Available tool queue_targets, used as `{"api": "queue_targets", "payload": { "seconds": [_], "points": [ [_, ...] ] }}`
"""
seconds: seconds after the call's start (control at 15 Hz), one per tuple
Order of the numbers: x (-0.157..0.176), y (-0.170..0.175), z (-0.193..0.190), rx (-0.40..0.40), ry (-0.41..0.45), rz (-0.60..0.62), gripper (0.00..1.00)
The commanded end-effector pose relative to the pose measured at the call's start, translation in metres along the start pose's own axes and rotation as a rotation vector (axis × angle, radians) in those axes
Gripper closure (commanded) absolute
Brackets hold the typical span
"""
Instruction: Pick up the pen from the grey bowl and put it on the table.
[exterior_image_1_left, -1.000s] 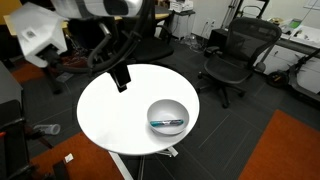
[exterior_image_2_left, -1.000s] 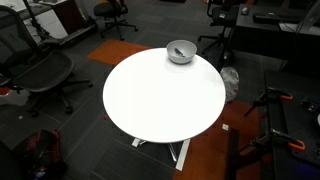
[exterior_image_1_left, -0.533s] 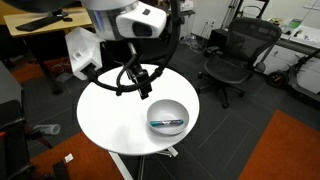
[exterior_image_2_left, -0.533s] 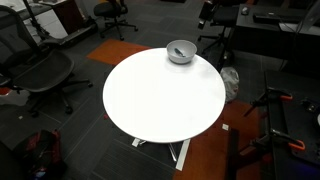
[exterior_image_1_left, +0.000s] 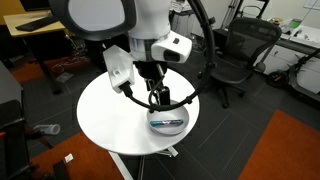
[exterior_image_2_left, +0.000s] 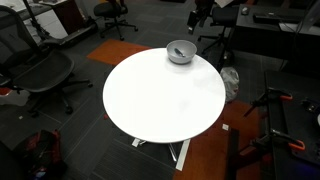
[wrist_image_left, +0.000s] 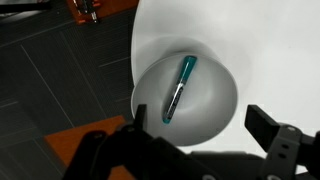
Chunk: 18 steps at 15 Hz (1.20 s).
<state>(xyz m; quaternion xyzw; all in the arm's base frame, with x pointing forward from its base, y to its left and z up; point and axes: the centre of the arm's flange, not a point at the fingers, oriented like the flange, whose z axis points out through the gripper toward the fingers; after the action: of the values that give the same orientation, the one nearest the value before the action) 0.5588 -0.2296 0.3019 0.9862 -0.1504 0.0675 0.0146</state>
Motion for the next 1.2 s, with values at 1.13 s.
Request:
{"api": "queue_targets", "payload": {
  "seconds": [1.13],
  "points": [
    [0.089, -0.006, 0.105, 0.038, -0.118, 0.264, 0.0]
  ]
}}
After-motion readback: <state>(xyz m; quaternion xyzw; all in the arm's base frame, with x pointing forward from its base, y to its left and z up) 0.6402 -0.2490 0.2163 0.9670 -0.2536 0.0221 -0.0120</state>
